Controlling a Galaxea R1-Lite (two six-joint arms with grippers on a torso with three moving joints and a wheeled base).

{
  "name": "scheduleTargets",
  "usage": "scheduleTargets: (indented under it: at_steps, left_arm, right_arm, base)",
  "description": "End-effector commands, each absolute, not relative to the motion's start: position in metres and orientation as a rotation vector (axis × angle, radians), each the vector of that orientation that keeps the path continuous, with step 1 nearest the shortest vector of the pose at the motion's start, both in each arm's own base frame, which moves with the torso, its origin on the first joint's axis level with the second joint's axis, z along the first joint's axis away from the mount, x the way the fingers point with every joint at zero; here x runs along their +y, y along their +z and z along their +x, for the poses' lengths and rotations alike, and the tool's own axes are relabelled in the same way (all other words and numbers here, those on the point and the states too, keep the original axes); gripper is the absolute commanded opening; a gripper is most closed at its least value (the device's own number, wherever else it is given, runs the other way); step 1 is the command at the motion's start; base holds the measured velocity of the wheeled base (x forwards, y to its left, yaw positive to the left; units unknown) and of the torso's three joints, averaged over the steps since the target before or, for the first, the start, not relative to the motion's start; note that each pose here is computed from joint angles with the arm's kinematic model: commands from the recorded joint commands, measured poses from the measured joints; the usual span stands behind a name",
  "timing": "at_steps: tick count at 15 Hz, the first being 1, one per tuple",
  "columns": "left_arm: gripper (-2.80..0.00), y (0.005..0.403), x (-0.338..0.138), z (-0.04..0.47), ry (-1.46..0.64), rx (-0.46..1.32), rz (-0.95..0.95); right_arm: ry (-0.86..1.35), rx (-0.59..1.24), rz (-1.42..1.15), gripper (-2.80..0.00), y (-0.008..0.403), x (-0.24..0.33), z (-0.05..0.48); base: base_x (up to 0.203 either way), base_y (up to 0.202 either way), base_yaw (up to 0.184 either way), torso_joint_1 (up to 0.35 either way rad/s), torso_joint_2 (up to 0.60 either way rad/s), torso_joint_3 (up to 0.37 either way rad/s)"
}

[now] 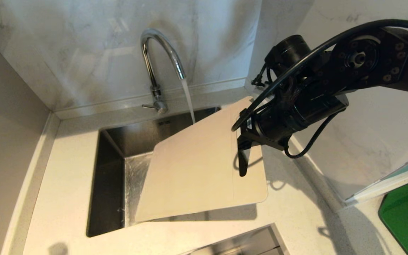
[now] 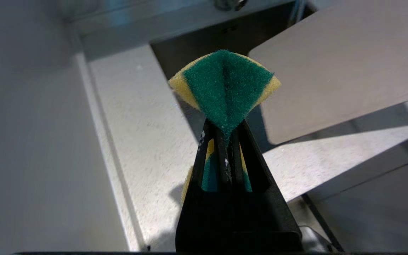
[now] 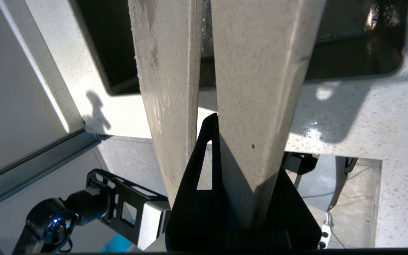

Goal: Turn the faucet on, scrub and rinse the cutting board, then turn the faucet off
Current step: Scrub the cutting board underwater

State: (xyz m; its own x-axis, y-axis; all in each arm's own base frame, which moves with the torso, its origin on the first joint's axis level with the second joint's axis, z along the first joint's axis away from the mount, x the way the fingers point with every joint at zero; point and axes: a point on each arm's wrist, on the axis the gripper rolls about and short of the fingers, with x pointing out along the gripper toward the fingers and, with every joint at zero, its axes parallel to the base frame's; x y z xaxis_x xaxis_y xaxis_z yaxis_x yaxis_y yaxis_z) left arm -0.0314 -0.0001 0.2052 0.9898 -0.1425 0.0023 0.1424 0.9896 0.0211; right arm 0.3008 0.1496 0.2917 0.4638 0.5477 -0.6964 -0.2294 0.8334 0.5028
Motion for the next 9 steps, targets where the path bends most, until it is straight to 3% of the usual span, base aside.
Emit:
scheduleTargets:
  at_steps: [1, 9]
  left_arm:
    - [-2.8, 0.237, -0.003, 0.011, -0.219, 0.134, 0.028]
    - [-2.8, 0.284, -0.024, 0.094, -0.331, 0.275, 0.05]
  right_arm:
    - [0.519, 0.98, 0.355, -2.8, 0.296, 0.155, 0.291]
    - [0.541, 0.971, 0.347, -2.8, 0.301, 0.159, 0.284]
  base:
    - [0.0, 0.0, 0.0, 0.0, 0.0, 0.0]
    - [0.0, 0.0, 0.0, 0.0, 0.0, 0.0]
